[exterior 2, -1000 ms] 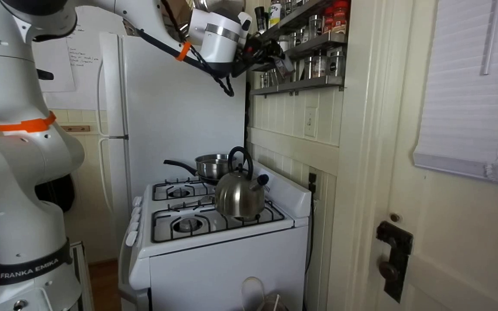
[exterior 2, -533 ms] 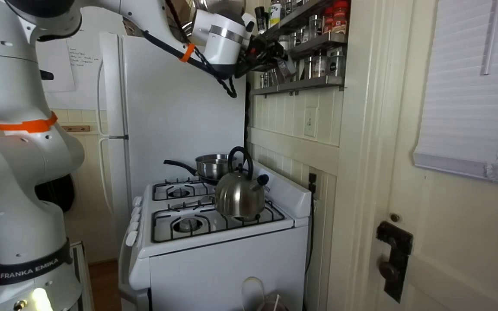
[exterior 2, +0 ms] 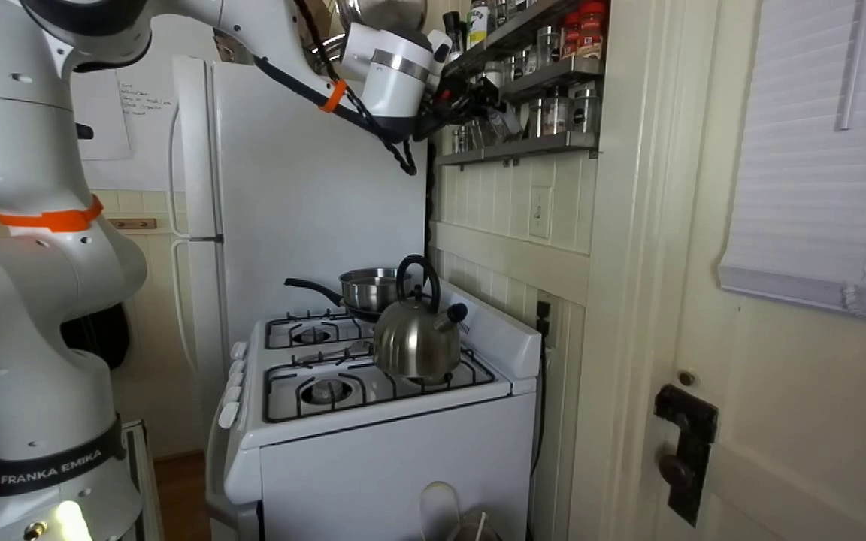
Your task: Pour some spice into the silver bowl
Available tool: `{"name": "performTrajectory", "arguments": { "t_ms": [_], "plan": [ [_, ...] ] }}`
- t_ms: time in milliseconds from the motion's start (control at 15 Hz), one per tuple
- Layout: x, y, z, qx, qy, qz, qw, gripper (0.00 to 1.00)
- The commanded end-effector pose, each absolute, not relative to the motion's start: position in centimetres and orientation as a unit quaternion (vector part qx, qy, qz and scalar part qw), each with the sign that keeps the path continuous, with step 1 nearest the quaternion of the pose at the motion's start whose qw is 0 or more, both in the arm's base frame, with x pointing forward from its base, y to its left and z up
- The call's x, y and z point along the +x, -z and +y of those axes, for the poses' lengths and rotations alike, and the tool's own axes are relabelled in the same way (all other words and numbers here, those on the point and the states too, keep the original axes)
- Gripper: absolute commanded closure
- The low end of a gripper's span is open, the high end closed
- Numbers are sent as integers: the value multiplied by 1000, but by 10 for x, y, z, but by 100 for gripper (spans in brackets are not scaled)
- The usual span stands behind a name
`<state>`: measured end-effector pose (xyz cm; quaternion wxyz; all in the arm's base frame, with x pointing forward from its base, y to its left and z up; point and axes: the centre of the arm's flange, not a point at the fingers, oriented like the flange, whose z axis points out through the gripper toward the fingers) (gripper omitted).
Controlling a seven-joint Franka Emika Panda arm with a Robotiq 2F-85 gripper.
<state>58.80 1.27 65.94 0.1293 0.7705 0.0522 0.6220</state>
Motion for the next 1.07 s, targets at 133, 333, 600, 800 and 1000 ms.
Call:
{"name": "performTrajectory", "arguments": {
  "t_ms": [133, 333, 600, 800, 1000],
  "plan": [
    [603, -643, 21, 774, -617, 47, 132, 77],
    [607, -639, 20, 778, -613, 41, 135, 77],
    [611, -641, 17, 783, -607, 31, 136, 77],
    [615, -642, 14, 786, -600, 20, 145, 77],
    [617, -641, 11, 789, -596, 11, 148, 77]
  ]
}}
